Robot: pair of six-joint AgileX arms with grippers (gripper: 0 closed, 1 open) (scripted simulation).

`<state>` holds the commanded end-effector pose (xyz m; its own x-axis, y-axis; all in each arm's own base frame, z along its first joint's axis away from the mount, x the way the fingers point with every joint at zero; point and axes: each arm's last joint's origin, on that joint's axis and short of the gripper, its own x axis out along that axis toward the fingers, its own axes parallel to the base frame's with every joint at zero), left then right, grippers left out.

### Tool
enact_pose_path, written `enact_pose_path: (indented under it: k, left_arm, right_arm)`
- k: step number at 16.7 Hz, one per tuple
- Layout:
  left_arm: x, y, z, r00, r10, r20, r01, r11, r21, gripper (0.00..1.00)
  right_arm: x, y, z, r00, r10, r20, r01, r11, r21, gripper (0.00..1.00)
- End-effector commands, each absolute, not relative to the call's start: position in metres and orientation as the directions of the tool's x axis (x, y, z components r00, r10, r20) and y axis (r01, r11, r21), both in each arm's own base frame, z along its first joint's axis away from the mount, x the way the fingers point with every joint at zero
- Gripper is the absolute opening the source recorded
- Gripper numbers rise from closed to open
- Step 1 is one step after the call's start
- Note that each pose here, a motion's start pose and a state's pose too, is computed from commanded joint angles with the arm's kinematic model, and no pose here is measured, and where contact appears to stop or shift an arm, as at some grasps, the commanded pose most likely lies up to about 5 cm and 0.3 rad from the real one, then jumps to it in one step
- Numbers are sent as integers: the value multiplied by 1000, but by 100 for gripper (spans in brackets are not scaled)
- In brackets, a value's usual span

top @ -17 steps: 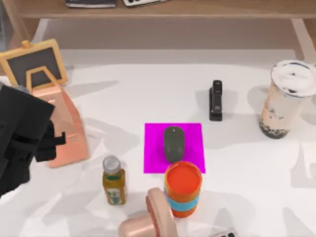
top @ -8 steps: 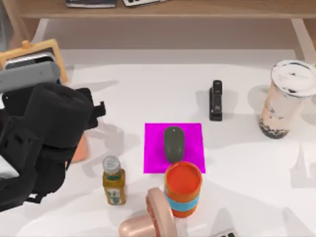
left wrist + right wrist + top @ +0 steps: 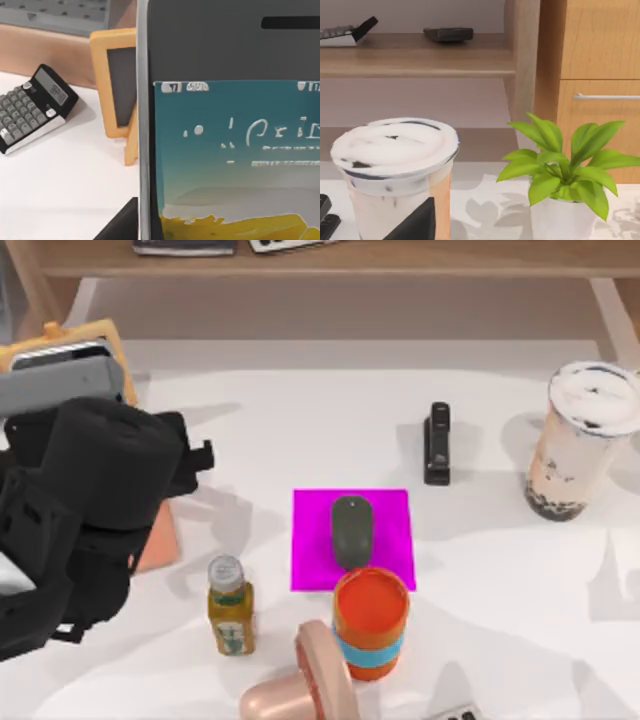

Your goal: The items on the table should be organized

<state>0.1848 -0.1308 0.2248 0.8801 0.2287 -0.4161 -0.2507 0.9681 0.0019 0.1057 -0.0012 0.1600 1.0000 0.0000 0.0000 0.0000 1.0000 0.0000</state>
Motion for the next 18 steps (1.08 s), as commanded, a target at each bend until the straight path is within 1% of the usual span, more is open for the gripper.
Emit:
enact_pose_path:
  k: [7,14,18]
  left_arm:
    - [205,-129,212,866,221,-449,-208,975,79,0]
    - [223,-122,199,876,235,-422,-261,965,-5,0]
    - [223,-121,198,876,236,-420,-265,964,-11,0]
  right_arm:
    - [106,-1,160,1000,0,0,0,1000,0,100]
    - [106,-1,160,1000,0,0,0,1000,0,100]
    - [106,-1,160,1000,0,0,0,1000,0,100]
